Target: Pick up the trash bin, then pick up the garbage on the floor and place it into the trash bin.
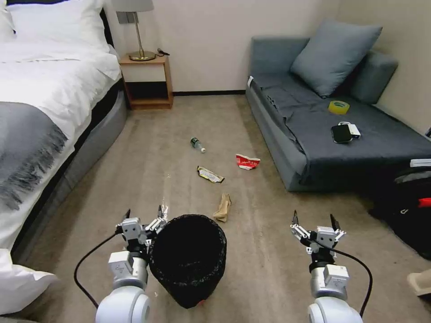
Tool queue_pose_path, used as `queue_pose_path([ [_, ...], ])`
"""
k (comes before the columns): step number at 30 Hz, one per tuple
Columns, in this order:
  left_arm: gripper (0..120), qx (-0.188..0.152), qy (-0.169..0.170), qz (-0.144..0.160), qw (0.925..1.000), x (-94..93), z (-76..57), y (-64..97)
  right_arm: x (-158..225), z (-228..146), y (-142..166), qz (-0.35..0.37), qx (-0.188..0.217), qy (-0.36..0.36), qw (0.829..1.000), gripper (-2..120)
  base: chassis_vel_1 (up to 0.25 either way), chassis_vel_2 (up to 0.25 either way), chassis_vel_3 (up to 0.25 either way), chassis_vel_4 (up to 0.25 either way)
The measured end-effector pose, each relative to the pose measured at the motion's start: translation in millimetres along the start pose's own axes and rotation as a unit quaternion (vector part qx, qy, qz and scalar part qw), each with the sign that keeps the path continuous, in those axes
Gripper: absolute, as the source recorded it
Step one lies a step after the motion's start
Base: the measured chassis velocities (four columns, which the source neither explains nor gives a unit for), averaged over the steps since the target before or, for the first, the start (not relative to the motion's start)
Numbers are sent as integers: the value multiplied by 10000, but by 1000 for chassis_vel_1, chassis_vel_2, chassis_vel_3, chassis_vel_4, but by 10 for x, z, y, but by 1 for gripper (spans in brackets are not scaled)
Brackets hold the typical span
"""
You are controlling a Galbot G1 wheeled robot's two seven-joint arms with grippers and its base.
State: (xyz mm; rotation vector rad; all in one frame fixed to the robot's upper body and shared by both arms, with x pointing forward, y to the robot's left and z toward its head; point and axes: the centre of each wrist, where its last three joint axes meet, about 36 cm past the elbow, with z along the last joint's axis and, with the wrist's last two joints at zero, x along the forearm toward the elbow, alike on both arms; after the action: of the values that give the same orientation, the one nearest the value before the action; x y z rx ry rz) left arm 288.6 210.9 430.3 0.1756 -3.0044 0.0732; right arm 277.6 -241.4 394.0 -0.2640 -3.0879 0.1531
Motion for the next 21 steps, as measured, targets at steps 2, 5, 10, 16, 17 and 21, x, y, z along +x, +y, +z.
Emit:
queue_pose_path([
  [2, 100, -41, 35, -21, 10000, 23, -53, 10, -4, -52, -22, -50, -23, 50, 10000, 100, 0, 0, 0, 0],
  [5, 100, -145, 196, -169, 9996, 67, -146, 38, -3, -139, -62, -176, -43, 191, 9997, 100, 0, 0, 0, 0],
  [10, 100, -233, 1356, -427, 9896, 146, -281, 142, 64, -224, -26, -495, -245, 719, 9959, 100, 0, 0, 0, 0],
  [16, 100, -167, 1760, -379, 9835, 140, -289, 174, 95, -240, 0, -599, -285, 803, 9946, 100, 0, 0, 0, 0],
  [17, 100, -167, 1760, -379, 9835, 140, -289, 174, 95, -240, 0, -599, -285, 803, 9946, 100, 0, 0, 0, 0],
  [21, 100, 28, 2420, -109, 9702, 31, -53, 119, 207, -251, 79, -739, -374, 851, 9929, 100, 0, 0, 0, 0],
])
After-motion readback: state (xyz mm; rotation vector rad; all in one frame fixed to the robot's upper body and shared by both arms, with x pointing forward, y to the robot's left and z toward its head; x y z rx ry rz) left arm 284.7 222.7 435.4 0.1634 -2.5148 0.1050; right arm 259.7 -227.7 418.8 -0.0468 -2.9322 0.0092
